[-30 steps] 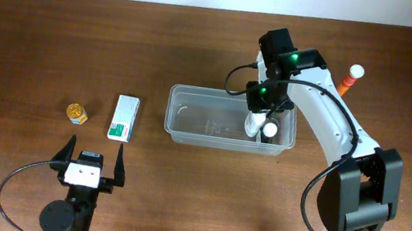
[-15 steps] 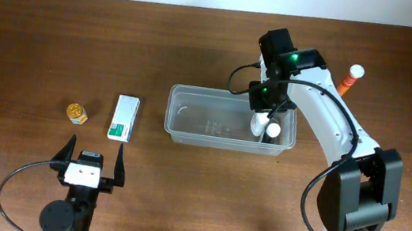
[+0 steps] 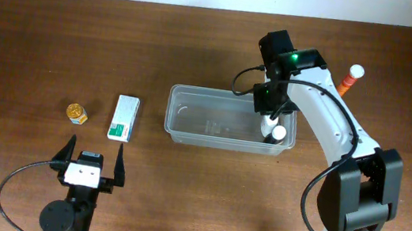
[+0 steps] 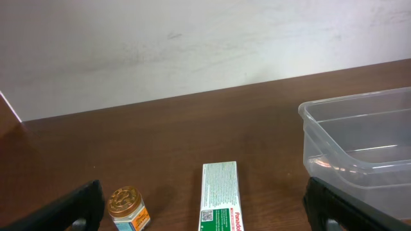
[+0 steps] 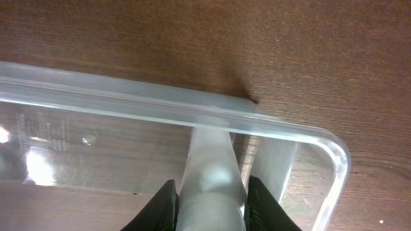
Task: Pack container
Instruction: 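Lower the pump bottle into the container beside the dark bottle and release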
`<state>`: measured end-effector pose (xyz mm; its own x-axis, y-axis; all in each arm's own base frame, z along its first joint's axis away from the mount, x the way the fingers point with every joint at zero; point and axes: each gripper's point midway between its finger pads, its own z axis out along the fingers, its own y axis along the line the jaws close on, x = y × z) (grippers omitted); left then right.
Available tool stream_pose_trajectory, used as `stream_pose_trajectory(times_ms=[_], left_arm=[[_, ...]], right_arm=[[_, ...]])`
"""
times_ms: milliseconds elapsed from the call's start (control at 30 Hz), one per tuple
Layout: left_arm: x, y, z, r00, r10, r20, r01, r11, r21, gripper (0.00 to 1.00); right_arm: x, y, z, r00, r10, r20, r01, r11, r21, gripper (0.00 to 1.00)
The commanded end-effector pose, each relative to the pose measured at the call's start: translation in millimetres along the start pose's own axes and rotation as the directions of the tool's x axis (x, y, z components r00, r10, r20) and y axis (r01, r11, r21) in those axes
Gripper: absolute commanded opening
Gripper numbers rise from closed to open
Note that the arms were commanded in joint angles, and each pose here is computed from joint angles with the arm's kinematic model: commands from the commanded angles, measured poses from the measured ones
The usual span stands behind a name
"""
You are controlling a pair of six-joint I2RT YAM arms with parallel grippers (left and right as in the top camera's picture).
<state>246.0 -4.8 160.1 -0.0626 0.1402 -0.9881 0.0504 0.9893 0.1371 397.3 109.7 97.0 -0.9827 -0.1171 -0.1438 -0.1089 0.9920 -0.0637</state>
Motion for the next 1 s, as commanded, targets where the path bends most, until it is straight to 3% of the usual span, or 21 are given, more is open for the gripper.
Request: stream_pose_trajectory(times_ms=[0, 667, 700, 767, 967], left_arm=[[2, -1, 0, 1.000, 0.015, -0.001, -0.015, 1.000, 0.005, 0.99], [2, -1, 0, 1.000, 0.015, -0.001, -0.015, 1.000, 0.005, 0.99], [2, -1, 0, 1.000, 0.015, -0.001, -0.015, 1.000, 0.005, 0.99], [2, -1, 0, 1.000, 0.015, -0.001, -0.015, 1.000, 0.005, 1.00], [2, -1, 0, 1.000, 0.016, -0.001, -0.016, 1.000, 0.005, 0.99]], right_arm=[[0, -7, -2, 1.000, 0.003, 0.007, -0.003, 0.999, 0.052, 0.27], [2, -22, 0, 0.999, 0.041, -0.009, -0.041, 0.998, 0.050, 0.28], [2, -22, 0, 0.999, 0.041, -0.009, -0.041, 0.998, 0.050, 0.42], [2, -22, 0, 0.999, 0.041, -0.010, -0.041, 0.998, 0.049, 0.51], [2, -22, 0, 0.999, 0.041, -0.010, -0.041, 0.998, 0.049, 0.53]])
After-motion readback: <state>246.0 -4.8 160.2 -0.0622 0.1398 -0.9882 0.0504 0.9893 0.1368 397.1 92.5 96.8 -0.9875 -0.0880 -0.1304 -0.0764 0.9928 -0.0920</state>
